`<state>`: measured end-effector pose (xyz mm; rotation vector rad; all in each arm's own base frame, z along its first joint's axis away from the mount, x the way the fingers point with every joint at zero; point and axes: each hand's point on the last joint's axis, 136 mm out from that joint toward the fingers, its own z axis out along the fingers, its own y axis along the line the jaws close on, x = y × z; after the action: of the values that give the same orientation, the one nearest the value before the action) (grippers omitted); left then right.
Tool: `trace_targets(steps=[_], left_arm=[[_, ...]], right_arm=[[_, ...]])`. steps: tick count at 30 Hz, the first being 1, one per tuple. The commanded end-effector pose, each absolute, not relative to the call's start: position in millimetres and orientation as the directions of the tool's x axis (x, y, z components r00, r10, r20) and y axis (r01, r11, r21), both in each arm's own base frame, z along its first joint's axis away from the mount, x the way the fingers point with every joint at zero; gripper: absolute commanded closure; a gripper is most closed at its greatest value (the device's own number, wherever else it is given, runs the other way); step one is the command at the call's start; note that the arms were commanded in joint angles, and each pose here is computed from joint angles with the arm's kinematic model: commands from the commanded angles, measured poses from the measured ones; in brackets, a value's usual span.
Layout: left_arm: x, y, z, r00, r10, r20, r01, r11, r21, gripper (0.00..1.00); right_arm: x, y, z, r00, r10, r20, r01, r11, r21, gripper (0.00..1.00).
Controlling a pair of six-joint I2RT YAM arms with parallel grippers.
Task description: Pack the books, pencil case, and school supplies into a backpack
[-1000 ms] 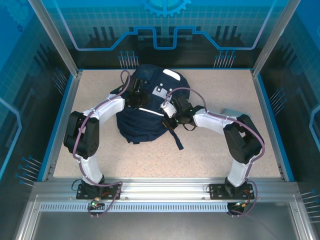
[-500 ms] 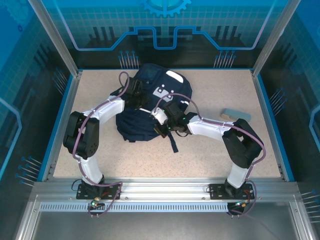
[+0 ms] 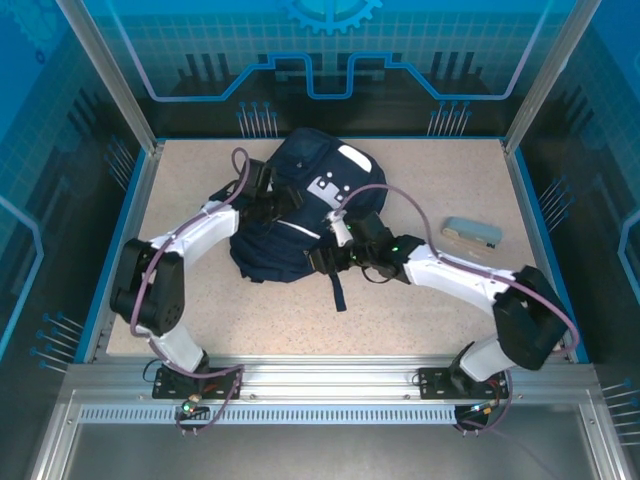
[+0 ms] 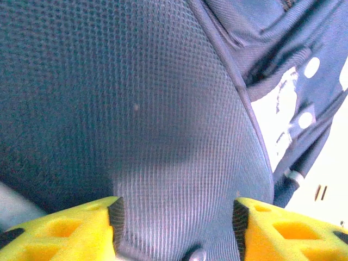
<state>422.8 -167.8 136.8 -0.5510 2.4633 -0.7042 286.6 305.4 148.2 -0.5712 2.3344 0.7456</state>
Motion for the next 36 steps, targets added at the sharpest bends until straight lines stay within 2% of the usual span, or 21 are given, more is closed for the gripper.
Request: trace_targets(steps=[1,9,14,18,28,36], left_arm=[[389.2,-166.2,146.1,-0.827,-0.421,-0.373,-0.164,0.814,-0.557,0.40],[321.4,-171.8,137.9,-0.845,-0.338,-0.414,-0.121,0.876,-0.467,0.40],[296.3,-191.1,128.6,-0.832,-0.351,-0.430,-0.121,0.871,-0.477,0.48],[292.8,-211.9,111.1,-0.856,-0.347,-0.382,-0.118,0.852,-0.511,0.54],[306.5,-227.0,94.3,-0.851,-0.354,-0.387,-0.137,0.862,-0.487,0.66],[315.0,-237.7,96.2,-0.850,-0.350,-0.394,-0.127,0.861,-0.493,0.69]], right_arm=[[289.3,282.1,161.5,-0.798,0.017,-0.602,-0.352,0.798,0.489,0.30],[301.6,255.5,169.3,-0.818,0.202,-0.538,-0.171,0.808,0.564,0.16],[311.5,243.3,160.2,-0.829,0.308,-0.467,-0.056,0.785,0.616,0.12],[314.0,237.0,145.0,-0.840,0.353,-0.413,0.008,0.768,0.641,0.12],[313.0,234.4,133.3,-0.857,0.352,-0.376,0.039,0.773,0.633,0.12],[314.3,232.6,129.2,-0.861,0.345,-0.373,0.042,0.779,0.625,0.12]])
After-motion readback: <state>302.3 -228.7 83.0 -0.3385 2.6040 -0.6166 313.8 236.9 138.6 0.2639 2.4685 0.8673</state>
